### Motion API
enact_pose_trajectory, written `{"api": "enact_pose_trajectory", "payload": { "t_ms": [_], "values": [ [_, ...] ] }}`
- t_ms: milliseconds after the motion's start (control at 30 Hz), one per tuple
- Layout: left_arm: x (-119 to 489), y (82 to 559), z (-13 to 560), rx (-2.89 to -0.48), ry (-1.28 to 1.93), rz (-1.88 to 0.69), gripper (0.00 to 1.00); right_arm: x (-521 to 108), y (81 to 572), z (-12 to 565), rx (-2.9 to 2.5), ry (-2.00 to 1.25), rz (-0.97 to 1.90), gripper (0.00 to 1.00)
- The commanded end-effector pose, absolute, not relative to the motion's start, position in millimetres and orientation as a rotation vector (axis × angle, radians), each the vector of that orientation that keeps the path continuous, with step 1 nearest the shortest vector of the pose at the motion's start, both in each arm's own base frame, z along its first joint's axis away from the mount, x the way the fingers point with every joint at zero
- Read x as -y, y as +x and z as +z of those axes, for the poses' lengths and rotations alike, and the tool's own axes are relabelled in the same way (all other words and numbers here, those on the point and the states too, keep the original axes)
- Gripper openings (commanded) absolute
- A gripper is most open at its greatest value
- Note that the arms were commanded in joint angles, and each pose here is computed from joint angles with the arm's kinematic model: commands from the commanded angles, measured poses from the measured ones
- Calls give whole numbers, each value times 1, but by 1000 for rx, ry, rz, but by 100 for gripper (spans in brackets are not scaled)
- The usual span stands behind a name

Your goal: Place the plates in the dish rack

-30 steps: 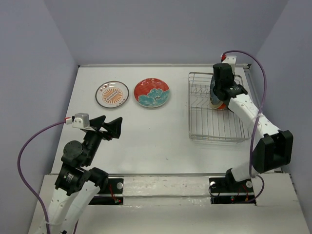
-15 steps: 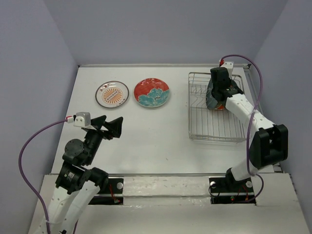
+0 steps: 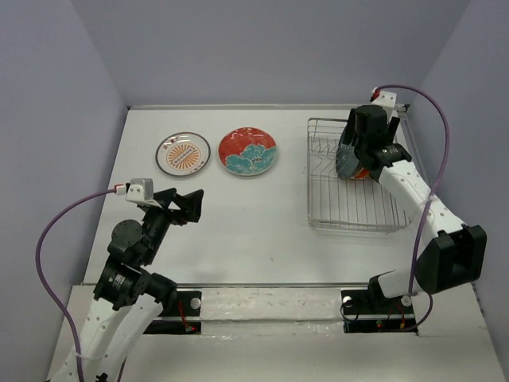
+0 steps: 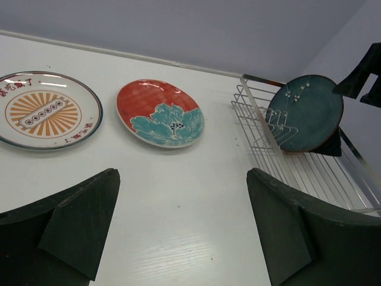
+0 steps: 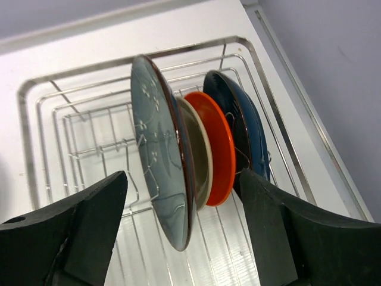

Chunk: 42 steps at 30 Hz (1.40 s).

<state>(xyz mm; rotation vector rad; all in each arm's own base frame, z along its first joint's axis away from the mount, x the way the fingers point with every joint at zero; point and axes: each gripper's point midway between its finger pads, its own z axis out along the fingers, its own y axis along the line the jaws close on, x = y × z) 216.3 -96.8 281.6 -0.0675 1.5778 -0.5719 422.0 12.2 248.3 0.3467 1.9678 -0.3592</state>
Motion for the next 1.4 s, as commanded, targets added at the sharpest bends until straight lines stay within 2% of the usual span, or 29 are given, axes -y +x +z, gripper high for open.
{"api": "enact_pose_trajectory", "payload": {
  "t_ms": [0,367,633,1000,1167,1367],
  "values": [
    [96,220,295,-1552,-85,-579,99,-22,414,299,-1845,374,-195,82],
    [101,230,281,-1636,-115,-590,99,-63,390,337,-1781,279,143,84],
    [99,241,267,-1711,-132,-561,99,-91,374,344,-1758,205,343,84],
    [94,265,242,-1812,-198,-533,99,-150,353,311,-1815,73,632,83],
    [85,285,240,-1757,-441,-579,98,-173,344,306,-1812,13,708,83],
    [79,313,210,-1658,-726,-677,93,-196,322,304,-1797,-52,795,83]
  ]
}}
